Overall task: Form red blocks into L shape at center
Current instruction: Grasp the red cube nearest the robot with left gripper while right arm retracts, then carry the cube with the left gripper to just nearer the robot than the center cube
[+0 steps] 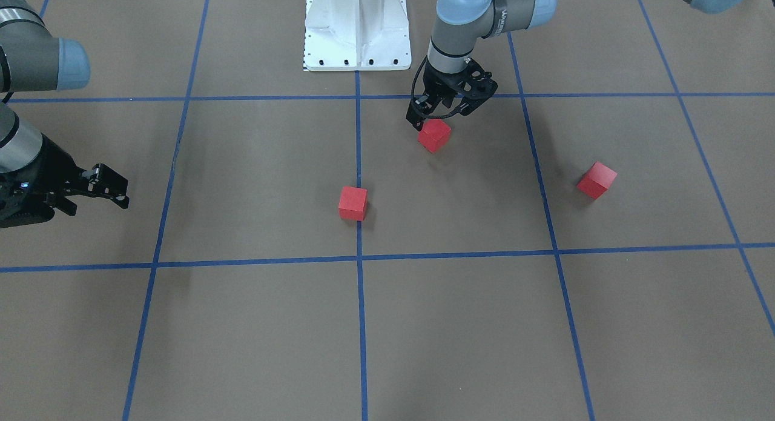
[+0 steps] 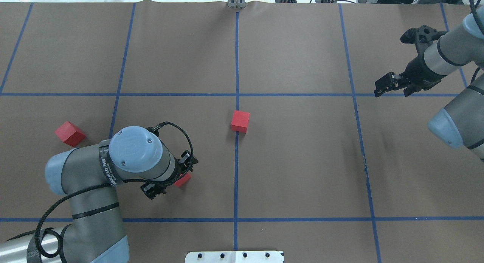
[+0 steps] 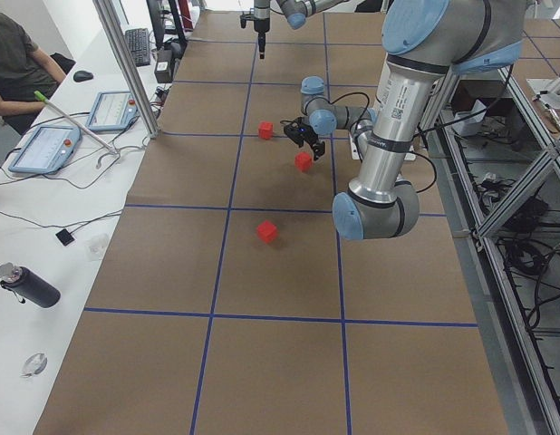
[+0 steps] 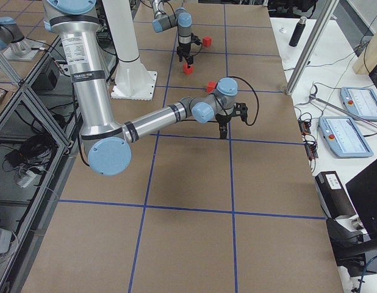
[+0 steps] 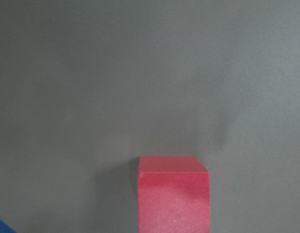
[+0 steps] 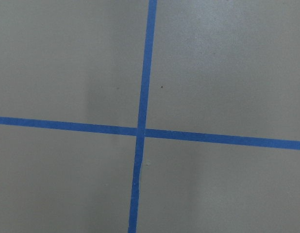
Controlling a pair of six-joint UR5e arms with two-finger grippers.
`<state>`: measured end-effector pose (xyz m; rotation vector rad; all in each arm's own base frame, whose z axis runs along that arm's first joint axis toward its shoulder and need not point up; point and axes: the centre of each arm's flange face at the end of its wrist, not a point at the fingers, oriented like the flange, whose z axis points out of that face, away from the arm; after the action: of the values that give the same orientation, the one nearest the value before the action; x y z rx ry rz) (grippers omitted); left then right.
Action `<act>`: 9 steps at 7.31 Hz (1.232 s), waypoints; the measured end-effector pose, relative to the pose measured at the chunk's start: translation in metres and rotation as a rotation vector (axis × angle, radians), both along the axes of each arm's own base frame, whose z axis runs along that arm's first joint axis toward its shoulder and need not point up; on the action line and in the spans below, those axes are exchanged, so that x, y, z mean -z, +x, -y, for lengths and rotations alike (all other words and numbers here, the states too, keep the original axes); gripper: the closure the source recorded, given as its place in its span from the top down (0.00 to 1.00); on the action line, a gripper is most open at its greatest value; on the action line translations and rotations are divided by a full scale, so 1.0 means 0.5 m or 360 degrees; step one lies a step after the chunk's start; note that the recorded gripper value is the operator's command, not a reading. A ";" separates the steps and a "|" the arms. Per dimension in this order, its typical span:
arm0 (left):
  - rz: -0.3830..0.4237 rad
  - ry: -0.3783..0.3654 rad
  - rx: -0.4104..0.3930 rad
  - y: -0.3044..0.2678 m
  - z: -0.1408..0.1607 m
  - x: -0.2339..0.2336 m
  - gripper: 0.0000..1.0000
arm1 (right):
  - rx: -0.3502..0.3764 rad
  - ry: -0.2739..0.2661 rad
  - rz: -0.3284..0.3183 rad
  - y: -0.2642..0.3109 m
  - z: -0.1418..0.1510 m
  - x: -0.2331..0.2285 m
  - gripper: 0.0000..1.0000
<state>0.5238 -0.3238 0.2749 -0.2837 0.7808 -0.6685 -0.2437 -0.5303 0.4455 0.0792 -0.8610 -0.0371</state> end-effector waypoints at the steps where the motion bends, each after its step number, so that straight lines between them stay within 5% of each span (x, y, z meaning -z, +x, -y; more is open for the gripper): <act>1: 0.0020 -0.0001 0.0000 0.013 0.003 -0.009 0.97 | 0.0001 -0.0002 -0.0001 -0.001 0.000 -0.001 0.99; 2: 0.0032 -0.0001 -0.0001 0.021 0.004 -0.015 0.78 | -0.0001 -0.0002 0.0000 -0.001 0.000 -0.001 0.99; 3: 0.0042 0.0000 0.0002 0.026 0.006 -0.020 0.14 | -0.0002 -0.0003 0.0000 -0.001 0.000 -0.001 0.99; 4: 0.0049 0.0006 0.0012 0.028 0.011 -0.024 0.00 | -0.0002 -0.0003 0.0001 -0.001 0.000 -0.001 0.99; 7: -0.0025 0.0055 0.0058 0.008 0.042 0.029 0.00 | -0.0003 0.0000 0.0001 0.000 0.000 -0.002 0.99; 9: -0.0119 0.0329 -0.0087 0.008 0.069 0.133 0.00 | 0.0000 0.0005 0.0000 0.000 0.000 -0.002 0.99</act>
<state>0.5280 -0.3585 0.2081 -0.1416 0.9035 -0.5228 -0.2436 -0.5304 0.4463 0.0824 -0.8610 -0.0385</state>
